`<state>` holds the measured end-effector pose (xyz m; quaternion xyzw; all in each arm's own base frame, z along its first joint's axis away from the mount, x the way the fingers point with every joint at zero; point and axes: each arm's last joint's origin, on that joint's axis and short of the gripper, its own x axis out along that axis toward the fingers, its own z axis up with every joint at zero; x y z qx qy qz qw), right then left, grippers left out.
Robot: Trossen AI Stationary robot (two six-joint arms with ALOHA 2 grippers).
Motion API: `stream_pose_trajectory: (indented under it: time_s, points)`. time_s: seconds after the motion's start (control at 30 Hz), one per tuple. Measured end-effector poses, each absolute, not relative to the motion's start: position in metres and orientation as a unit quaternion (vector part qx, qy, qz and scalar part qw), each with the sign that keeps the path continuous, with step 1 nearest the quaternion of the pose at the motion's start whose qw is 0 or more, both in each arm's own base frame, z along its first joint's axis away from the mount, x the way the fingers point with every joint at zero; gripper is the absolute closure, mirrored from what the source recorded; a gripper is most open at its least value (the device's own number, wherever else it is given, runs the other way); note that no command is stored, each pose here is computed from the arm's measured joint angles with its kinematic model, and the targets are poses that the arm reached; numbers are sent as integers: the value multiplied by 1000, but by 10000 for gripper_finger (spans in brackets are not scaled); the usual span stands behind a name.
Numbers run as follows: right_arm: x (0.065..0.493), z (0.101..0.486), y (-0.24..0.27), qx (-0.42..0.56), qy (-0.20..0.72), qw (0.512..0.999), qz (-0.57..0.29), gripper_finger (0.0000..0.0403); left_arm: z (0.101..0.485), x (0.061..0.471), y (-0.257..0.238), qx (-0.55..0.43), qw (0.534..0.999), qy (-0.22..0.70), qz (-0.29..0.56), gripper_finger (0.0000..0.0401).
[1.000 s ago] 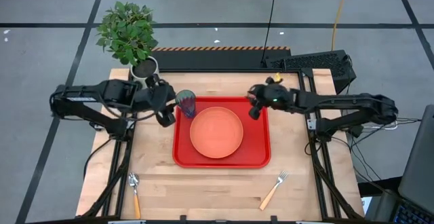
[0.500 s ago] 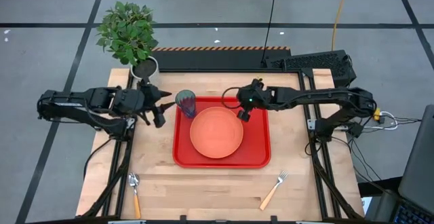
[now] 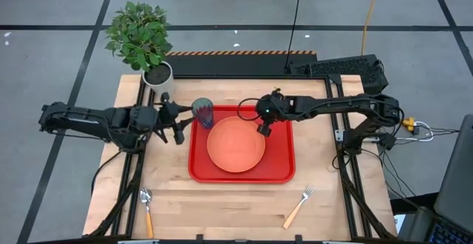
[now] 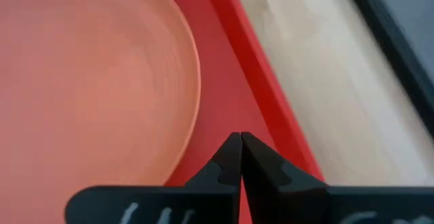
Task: Pick and place plate/cup/fork/spoon on tray
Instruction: Adjust the orange plate on the red serving tray
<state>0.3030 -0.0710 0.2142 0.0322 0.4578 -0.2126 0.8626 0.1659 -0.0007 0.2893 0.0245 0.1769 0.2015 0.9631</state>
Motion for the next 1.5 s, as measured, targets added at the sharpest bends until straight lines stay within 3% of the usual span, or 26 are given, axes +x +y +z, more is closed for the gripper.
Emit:
stream_pose_trajectory:
  time_s: [0.4, 1.03, 1.5]
  points:
    - [320, 166, -73, 74, 503, 832, -220, 403, 282, 165, -4, 32, 967, 172, 184, 219]
    - [322, 162, -73, 100, 492, 836, -221, 403, 282, 164, -7, 31, 969, 171, 175, 219]
    - [323, 155, -65, 132, 474, 853, -173, 403, 282, 164, -7, 28, 969, 170, 175, 219]
